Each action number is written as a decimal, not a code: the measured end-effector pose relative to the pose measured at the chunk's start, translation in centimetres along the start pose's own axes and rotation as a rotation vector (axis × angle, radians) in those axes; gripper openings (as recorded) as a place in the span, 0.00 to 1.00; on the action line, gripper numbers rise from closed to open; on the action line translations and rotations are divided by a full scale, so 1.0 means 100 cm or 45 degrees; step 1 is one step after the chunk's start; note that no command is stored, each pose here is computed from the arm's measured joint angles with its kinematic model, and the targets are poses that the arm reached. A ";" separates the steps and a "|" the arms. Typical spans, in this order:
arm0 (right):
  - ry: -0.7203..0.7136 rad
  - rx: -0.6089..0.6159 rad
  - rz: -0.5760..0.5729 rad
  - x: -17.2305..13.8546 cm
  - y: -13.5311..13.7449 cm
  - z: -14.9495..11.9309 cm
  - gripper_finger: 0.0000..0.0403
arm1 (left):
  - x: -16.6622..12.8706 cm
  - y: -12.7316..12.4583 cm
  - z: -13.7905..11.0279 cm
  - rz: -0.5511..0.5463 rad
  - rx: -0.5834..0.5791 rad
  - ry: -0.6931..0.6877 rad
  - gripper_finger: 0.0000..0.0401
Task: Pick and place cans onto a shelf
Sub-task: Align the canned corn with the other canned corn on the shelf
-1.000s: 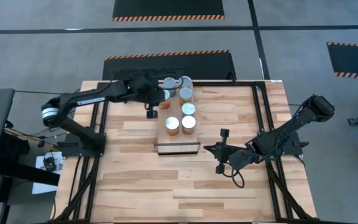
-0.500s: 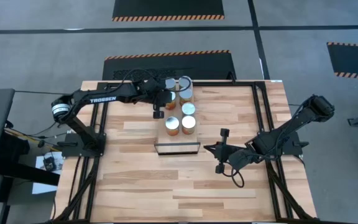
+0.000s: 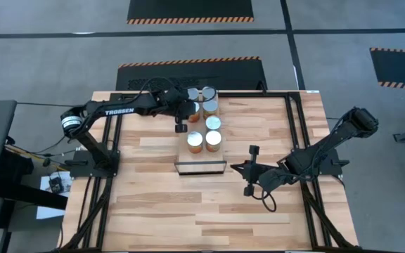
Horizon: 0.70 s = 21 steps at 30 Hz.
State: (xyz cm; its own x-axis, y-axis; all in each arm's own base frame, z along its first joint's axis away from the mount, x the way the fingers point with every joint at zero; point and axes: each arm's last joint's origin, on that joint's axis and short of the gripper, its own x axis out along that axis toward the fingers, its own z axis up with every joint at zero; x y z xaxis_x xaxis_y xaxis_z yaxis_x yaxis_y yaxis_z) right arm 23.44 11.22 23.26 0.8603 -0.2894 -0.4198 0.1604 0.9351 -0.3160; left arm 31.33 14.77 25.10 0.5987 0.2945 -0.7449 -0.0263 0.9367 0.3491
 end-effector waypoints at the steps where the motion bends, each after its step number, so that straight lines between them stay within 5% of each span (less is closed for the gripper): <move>1: 0.000 0.000 0.000 0.000 0.000 0.000 0.04 | 0.000 0.000 0.000 0.000 0.000 0.001 0.00; 21: 0.000 0.002 0.000 0.000 0.000 0.000 0.04 | 0.000 0.006 0.001 -0.003 -0.043 -0.059 0.16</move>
State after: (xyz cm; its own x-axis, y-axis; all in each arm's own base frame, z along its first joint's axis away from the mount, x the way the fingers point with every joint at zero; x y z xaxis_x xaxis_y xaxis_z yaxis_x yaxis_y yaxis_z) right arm 23.44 11.21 23.26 0.8602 -0.2897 -0.4196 0.1617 0.9354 -0.3145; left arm 31.37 15.32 25.36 0.6352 0.2839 -0.7183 -0.0517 0.9435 0.3272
